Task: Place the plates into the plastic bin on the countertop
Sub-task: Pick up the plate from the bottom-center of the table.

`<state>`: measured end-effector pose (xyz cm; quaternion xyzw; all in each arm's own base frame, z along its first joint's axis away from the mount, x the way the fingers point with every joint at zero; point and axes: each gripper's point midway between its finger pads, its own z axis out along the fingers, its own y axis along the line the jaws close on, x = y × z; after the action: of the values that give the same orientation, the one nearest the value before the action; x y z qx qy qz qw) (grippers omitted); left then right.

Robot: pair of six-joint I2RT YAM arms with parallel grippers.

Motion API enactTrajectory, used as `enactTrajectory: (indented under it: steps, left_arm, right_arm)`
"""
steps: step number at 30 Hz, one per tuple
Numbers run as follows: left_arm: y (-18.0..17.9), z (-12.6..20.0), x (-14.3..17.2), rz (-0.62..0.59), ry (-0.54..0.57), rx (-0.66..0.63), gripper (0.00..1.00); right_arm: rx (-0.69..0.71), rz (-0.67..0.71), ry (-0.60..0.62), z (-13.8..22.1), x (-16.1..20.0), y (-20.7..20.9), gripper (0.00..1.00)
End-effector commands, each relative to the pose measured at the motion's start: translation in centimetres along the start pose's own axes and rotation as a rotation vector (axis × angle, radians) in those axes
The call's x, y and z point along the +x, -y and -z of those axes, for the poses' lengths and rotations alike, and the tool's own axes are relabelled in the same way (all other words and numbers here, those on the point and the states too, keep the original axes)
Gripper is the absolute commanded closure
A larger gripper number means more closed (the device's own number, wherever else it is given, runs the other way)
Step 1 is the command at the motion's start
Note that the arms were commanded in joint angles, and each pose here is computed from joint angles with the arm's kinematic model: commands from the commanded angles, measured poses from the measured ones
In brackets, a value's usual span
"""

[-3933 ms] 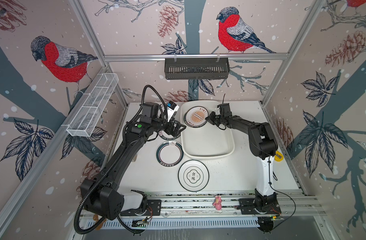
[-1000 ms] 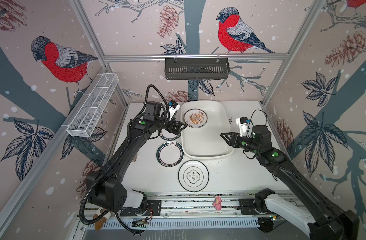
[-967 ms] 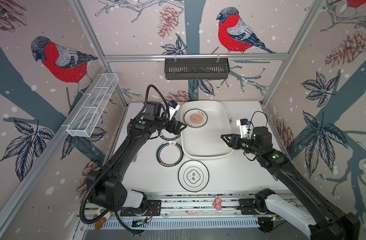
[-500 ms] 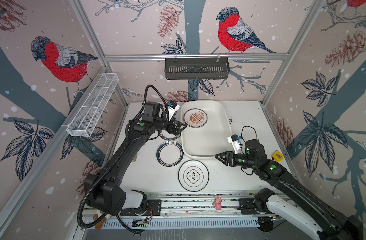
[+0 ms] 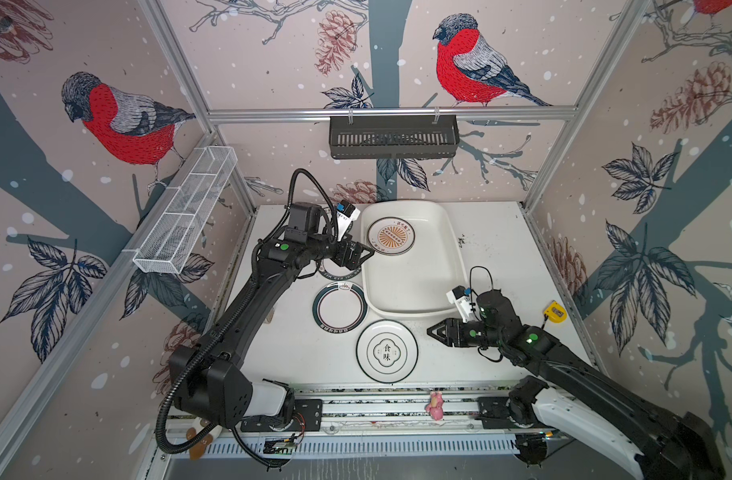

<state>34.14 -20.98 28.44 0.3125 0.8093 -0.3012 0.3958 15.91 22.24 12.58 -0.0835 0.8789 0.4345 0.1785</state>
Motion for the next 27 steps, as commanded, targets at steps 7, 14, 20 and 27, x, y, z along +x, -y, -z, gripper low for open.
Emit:
enactTrajectory:
  steps: [7, 14, 20, 27]
  left_arm:
    - [-0.1, -0.1, 0.1, -0.016, -0.006, -0.007, 0.04]
    - [-0.4, -0.3, 0.3, -0.022, -0.018, -0.016, 0.04]
    - [-0.4, -0.9, 0.8, 0.001, -0.04, 0.009, 0.04]
    - [-0.2, -1.1, 0.7, 0.012, -0.052, 0.028, 0.04]
  right_arm:
    - [0.01, -0.016, -0.021, -1.6, 1.1, 1.1, 0.48]
    - [0.09, -0.013, -0.064, -2.1, 2.5, 2.8, 0.48]
    - [0.073, -0.033, -0.082, -2.4, 4.0, 3.3, 0.49]
    - [0.015, -0.047, -0.074, -3.2, 4.7, 2.8, 0.5]
